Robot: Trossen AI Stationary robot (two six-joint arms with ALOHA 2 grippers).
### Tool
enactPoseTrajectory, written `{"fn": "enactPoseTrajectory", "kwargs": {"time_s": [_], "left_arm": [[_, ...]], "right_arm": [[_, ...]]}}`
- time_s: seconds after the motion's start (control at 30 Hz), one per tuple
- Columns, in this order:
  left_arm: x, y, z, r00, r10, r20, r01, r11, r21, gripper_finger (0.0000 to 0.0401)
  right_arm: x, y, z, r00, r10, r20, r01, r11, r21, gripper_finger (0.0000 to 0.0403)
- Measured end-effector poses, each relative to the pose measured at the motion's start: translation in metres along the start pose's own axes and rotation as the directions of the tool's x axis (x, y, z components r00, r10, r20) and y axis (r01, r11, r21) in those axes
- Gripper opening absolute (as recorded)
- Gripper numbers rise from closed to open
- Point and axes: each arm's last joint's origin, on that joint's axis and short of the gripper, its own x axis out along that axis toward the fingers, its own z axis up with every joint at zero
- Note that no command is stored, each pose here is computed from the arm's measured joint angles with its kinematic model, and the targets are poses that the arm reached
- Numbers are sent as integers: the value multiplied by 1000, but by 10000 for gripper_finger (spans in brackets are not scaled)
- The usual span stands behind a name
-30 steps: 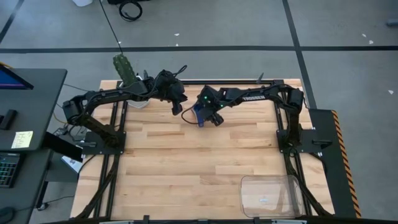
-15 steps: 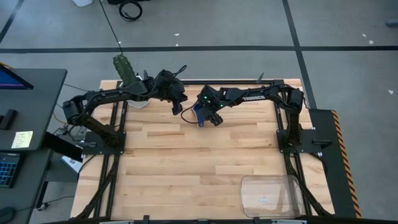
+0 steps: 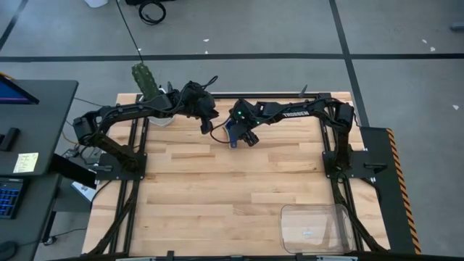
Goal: Nest measuring cups in basket
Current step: Put the stacked measuring cups into the transparent bin
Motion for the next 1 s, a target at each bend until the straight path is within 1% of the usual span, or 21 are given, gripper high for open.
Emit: {"fn": "enactPoseTrajectory", "kwargs": {"time_s": [0.37, 0.53, 0.7, 1.0], "left_arm": [[0, 0, 0, 1000, 1, 0, -1, 1000, 0, 52], [0, 0, 0, 1000, 1, 0, -1, 1000, 0, 52], [0, 0, 0, 1000, 0, 0, 0, 1000, 0, 52], [0, 0, 0, 1000, 0, 0, 0, 1000, 0, 52]], "right_arm": [[-1, -2, -4, 1000, -3, -8, 3, 1000, 10, 317], [-1, -2, -4, 1000, 15, 5, -15, 1000, 14, 308], [-1, -1, -4, 999, 35, 21, -35, 999, 15, 282], [-1, -1, -5, 999, 36, 19, -36, 999, 17, 229]]}}
